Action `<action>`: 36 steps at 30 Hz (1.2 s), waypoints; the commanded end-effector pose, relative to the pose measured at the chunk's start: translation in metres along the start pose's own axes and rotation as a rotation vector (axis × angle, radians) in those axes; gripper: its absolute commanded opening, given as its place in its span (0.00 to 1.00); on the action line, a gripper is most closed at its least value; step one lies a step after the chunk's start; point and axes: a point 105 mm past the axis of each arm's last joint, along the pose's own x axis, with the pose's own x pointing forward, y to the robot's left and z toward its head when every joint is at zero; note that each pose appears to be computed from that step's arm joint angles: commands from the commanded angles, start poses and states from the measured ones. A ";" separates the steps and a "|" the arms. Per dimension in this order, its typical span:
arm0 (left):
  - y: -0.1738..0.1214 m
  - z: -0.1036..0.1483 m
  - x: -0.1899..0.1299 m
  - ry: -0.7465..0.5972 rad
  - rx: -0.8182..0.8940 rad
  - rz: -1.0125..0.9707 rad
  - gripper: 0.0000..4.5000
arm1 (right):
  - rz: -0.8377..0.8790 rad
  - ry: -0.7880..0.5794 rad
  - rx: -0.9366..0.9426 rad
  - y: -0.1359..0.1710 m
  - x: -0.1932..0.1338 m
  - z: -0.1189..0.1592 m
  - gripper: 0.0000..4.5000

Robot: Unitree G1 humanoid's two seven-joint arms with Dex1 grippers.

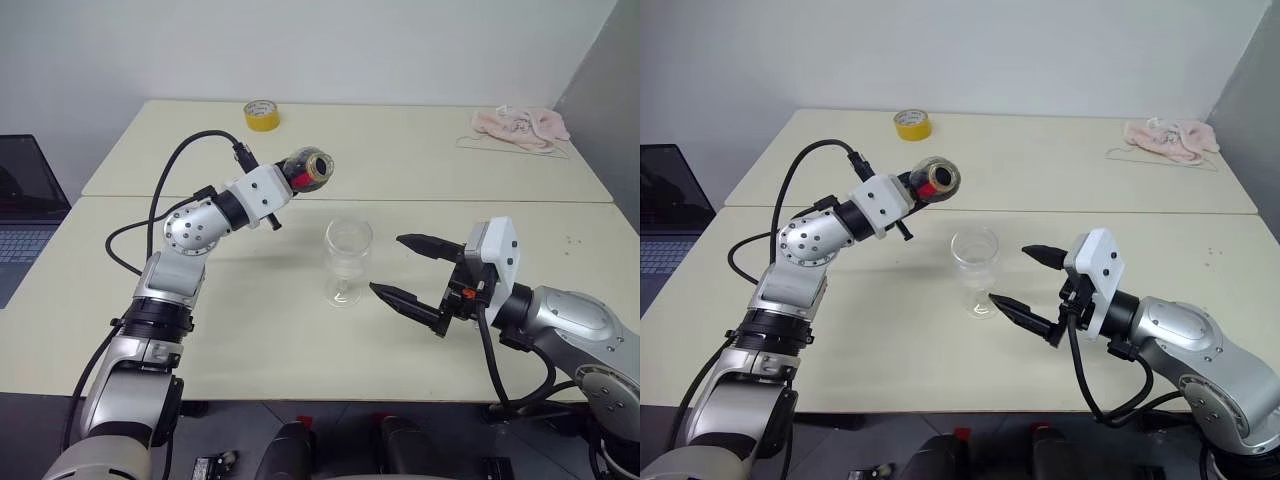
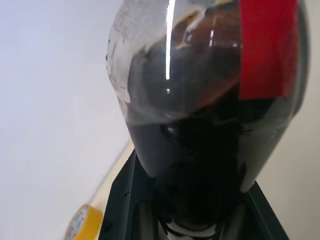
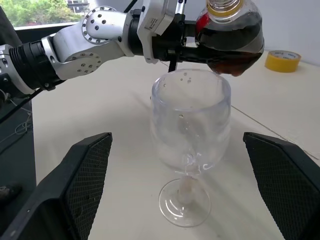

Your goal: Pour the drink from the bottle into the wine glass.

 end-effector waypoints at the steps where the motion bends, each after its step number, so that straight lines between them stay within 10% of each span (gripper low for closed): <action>1: 0.014 0.017 0.000 -0.075 0.128 0.023 0.17 | 0.028 -0.042 -0.030 0.009 0.002 0.011 1.00; 36: 0.012 0.030 0.003 -0.167 0.428 -0.028 0.16 | 0.007 -0.041 -0.035 0.006 0.008 0.011 1.00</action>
